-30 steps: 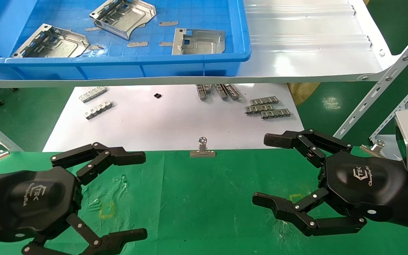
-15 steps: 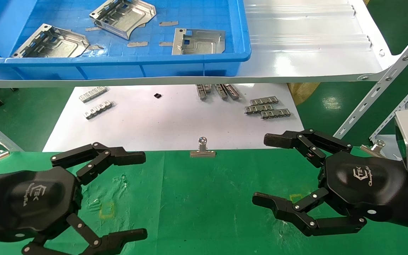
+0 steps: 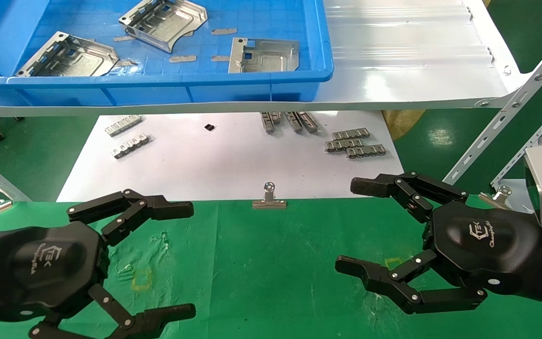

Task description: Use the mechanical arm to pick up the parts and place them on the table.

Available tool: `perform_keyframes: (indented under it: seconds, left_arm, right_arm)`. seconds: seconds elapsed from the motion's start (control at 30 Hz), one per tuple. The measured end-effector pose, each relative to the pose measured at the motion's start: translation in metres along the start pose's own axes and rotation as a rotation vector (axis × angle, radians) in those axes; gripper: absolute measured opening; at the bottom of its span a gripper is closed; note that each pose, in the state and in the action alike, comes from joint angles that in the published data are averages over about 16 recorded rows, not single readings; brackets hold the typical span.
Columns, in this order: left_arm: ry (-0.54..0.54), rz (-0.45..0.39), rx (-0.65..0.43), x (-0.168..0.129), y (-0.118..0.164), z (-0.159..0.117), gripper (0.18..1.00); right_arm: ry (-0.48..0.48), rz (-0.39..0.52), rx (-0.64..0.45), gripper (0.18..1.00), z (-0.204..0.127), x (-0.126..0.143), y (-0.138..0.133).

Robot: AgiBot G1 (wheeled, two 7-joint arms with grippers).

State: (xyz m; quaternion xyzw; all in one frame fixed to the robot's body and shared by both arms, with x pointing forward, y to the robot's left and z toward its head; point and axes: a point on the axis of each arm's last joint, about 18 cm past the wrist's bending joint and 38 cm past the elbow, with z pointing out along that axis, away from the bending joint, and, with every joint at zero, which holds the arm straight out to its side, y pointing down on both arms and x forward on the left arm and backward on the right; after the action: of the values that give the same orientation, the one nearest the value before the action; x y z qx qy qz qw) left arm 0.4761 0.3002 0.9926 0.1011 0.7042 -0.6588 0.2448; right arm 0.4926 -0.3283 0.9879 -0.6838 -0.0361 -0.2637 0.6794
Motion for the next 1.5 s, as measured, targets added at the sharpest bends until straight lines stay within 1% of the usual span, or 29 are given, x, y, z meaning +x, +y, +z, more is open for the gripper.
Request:
perform_keyframes:
  seconds: [1.5]
  left_arm:
    - [0.0, 0.0, 0.0, 0.0, 0.0, 0.0, 1.001]
  right_arm:
    - [0.0, 0.0, 0.0, 0.999, 0.0, 0.0, 0.0]
